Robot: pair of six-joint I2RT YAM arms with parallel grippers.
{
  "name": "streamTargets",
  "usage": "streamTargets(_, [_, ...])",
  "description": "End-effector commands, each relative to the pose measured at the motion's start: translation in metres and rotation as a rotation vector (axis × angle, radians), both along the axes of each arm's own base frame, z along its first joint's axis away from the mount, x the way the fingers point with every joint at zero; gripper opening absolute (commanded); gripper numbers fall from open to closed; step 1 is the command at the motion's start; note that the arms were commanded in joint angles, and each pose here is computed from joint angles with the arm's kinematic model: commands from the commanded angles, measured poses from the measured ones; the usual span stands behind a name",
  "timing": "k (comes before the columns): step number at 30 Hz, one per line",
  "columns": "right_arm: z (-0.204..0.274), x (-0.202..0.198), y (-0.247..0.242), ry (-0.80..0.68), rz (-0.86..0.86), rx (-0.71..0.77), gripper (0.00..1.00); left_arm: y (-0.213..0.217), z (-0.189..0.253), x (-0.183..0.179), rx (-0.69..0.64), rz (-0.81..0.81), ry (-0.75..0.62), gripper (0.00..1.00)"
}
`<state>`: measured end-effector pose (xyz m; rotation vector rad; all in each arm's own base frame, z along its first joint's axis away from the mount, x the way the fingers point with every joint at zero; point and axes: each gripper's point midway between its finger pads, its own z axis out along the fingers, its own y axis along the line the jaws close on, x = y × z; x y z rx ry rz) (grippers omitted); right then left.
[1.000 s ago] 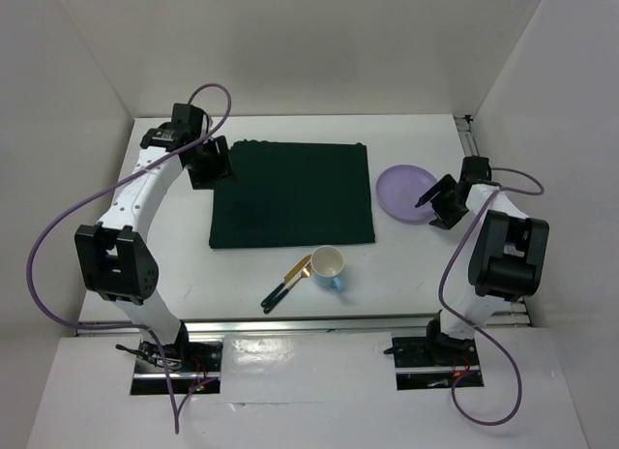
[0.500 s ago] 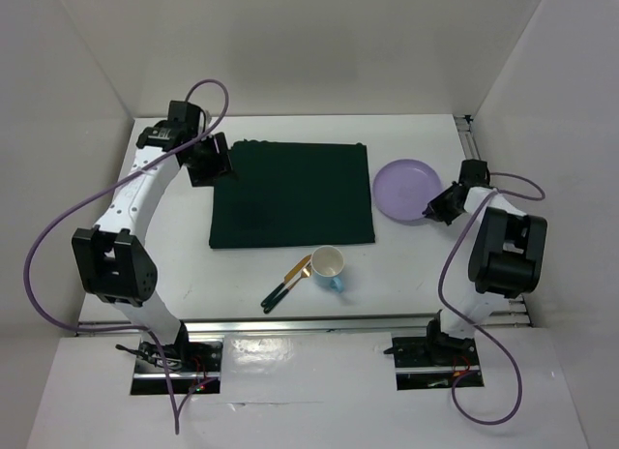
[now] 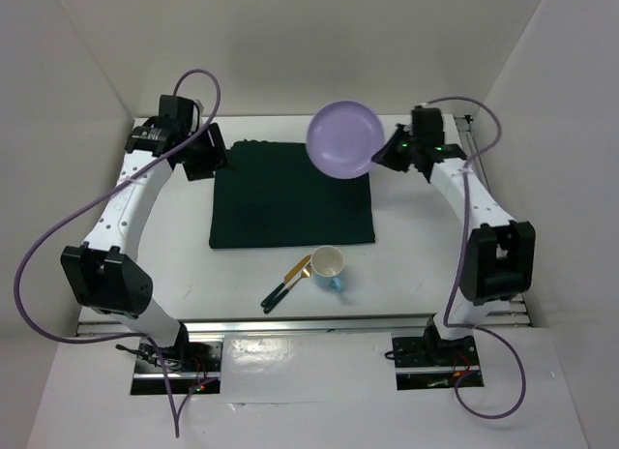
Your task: Set the dinner table for one person
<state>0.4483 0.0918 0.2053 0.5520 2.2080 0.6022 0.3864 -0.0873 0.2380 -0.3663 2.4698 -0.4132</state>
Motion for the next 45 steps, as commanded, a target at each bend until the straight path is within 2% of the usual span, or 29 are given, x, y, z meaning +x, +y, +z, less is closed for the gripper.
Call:
streamTargets(1, [-0.025,-0.009,0.078,0.085,0.220,0.034,0.00,0.012,0.033,-0.010,0.007,0.099,-0.073,0.71])
streamTargets(7, [-0.062,-0.008,0.156,0.169,0.351,0.059,0.00,0.025,0.039,-0.020,0.031,0.186,-0.098,0.70])
streamTargets(10, [-0.089,-0.009,0.173,0.224,0.356,0.069,0.00,0.021,0.039,-0.023,0.012,0.169,-0.096,0.70])
streamTargets(21, [-0.139,0.007,0.177,0.321,0.270,0.058,0.00,0.015,0.021,-0.027,0.006,0.130,-0.044,0.70])
streamTargets(22, [-0.136,0.005,0.181,0.322,0.279,0.056,0.10,0.015,0.021,-0.027,0.006,0.130,-0.044,0.70])
streamTargets(25, [-0.140,0.008,0.177,0.327,0.249,0.038,0.27,0.016,0.021,-0.027,0.012,0.123,-0.046,0.70])
streamTargets(26, [-0.142,0.007,0.175,0.338,0.235,0.035,0.47,0.016,0.021,-0.027,0.012,0.123,-0.046,0.70])
streamTargets(28, [-0.136,0.009,0.174,0.330,0.229,0.030,0.61,0.014,0.021,-0.028,0.010,0.110,-0.046,0.70])
streamTargets(31, [-0.110,0.008,0.168,0.296,0.234,-0.002,0.67,0.014,0.021,-0.028,0.010,0.110,-0.046,0.70])
streamTargets(36, [-0.044,-0.008,0.139,0.147,0.206,-0.091,0.67,0.015,0.021,-0.028,0.016,0.103,-0.048,0.70])
streamTargets(38, [-0.019,-0.027,0.117,0.101,0.191,-0.126,0.73,0.015,0.021,-0.028,0.016,0.103,-0.048,0.70])
streamTargets(40, [-0.009,-0.054,0.101,0.092,0.213,-0.174,0.76,0.016,0.024,-0.027,0.022,0.109,-0.058,0.70])
streamTargets(42, [-0.010,-0.079,0.100,0.107,0.262,-0.209,0.82,0.016,0.028,-0.026,0.026,0.102,-0.070,0.70])
streamTargets(45, [-0.021,-0.130,0.101,0.170,0.329,-0.228,0.85,0.015,0.028,-0.026,0.018,0.095,-0.069,0.70])
